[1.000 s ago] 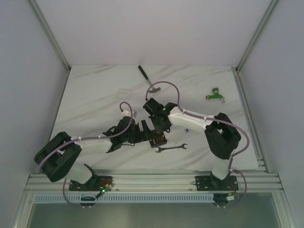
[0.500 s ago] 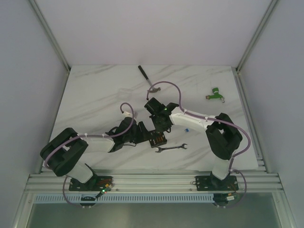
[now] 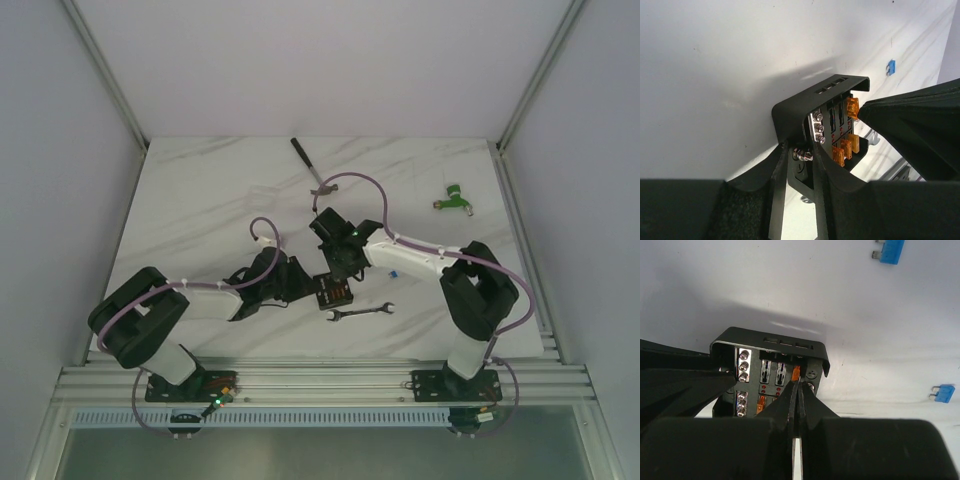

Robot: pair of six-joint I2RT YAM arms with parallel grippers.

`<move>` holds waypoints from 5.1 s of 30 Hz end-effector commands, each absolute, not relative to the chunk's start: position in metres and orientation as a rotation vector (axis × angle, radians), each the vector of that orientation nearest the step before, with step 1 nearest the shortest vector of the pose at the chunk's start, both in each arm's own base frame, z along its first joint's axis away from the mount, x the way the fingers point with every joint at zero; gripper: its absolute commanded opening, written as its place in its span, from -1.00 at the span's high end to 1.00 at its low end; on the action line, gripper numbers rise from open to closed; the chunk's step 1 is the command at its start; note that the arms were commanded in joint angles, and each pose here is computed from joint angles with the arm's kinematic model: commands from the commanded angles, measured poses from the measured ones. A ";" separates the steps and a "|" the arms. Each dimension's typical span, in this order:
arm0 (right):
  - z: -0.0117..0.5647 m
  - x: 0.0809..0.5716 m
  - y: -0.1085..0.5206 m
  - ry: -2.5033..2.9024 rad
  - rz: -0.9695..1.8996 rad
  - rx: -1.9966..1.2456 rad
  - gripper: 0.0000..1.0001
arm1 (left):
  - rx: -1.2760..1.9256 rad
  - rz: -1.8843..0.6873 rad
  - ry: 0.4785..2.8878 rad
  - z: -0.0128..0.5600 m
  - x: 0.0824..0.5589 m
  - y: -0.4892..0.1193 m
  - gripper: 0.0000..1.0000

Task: Snap on the fuse box
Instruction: Install the fuse at the fuse box base, then pick up the fuse from the center of the board.

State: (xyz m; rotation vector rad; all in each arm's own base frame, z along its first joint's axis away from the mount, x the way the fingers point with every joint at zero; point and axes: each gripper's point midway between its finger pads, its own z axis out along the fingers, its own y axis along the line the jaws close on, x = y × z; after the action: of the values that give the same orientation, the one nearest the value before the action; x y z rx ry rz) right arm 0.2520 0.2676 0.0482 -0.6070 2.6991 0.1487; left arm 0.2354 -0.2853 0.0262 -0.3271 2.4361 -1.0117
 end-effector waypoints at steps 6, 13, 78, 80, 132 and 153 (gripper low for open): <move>-0.012 0.187 0.209 2.961 -0.077 -0.773 1.00 | -0.395 -0.814 2.563 -0.014 0.216 -0.259 0.37; -0.021 0.170 0.191 3.012 -0.158 -0.819 1.00 | -0.408 -0.798 2.563 -0.015 0.216 -0.257 0.37; 0.029 0.297 0.135 2.548 0.011 -0.045 -0.14 | -0.372 -0.684 2.229 0.066 0.229 -0.199 -1.00; 0.028 0.301 0.131 2.536 -0.022 -0.010 -0.13 | -0.374 -0.678 2.233 0.065 0.229 -0.198 -1.00; 0.030 0.290 0.117 2.642 -0.028 -0.143 0.19 | -0.370 -0.694 2.224 0.069 0.229 -0.200 -1.00; 0.011 0.283 0.113 2.733 -0.001 -0.156 0.34 | -0.361 -0.703 2.240 0.068 0.229 -0.204 -1.00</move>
State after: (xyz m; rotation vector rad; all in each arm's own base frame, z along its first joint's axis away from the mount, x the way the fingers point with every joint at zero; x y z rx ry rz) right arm 0.2896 0.1119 0.0160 -0.1428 2.6866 -0.0236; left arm 0.2299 -0.2034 0.0690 -0.3772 2.2256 -0.7073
